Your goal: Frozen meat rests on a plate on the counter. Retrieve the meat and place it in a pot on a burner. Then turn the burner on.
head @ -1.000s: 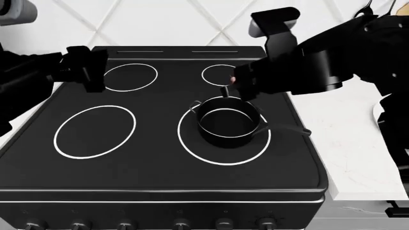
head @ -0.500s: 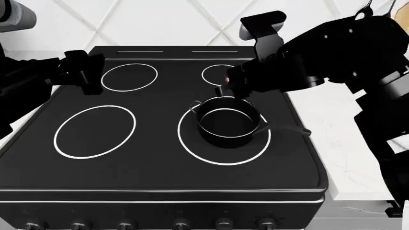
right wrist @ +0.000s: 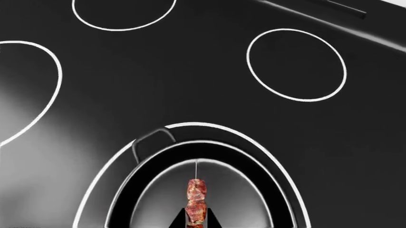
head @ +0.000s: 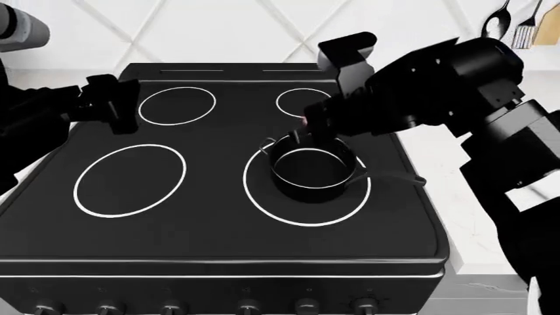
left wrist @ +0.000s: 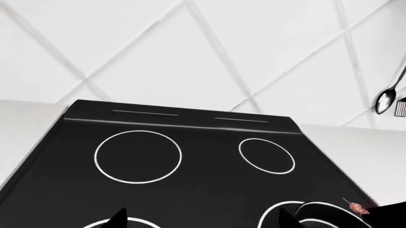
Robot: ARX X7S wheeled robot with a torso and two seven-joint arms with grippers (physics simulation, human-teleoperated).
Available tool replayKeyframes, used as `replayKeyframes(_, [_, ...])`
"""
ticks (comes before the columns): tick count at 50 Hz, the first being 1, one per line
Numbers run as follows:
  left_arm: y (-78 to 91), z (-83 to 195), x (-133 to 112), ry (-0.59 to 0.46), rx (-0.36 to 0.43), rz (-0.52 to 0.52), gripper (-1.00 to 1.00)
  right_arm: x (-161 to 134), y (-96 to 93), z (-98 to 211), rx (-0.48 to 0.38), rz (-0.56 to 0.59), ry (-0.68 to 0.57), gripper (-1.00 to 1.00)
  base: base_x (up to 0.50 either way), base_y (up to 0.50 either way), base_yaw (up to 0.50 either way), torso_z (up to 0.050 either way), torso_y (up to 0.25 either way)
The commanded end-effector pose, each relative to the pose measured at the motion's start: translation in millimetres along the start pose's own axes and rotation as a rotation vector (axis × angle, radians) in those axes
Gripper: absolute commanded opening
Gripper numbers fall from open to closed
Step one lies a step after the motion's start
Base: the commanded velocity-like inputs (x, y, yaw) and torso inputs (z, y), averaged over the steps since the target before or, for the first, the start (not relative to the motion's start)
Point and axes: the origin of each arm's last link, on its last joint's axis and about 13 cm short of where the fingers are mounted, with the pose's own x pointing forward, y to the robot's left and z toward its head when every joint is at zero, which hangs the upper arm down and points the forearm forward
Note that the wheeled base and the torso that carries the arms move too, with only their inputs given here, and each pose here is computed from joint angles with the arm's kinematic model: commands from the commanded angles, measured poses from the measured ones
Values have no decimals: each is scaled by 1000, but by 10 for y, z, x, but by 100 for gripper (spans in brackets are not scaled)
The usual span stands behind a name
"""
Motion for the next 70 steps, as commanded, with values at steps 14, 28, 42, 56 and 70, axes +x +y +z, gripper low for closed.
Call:
replayKeyframes(14, [26, -30, 14, 5, -4, 16, 100, 119, 4, -57, -13, 18, 23, -100, 0, 0, 0, 0, 0])
replayKeyframes(28, [18, -28, 12, 6, -2, 18, 100, 135, 3, -76, -23, 22, 24, -100, 0, 0, 0, 0, 0])
replayKeyframes(42, [-9, -8, -23, 0, 6, 18, 100, 84, 3, -75, -69, -2, 11, 100, 0, 0, 0, 0, 0])
replayKeyframes(56, [-82, 75, -118, -17, 23, 16, 100, -51, 11, -58, -115, -47, -102, 100, 0, 0, 0, 0, 0])
replayKeyframes(70, [-187, 142, -226, -36, 49, -5, 100, -663, 163, -120, 49, -148, -556, 100, 0, 0, 0, 0, 1])
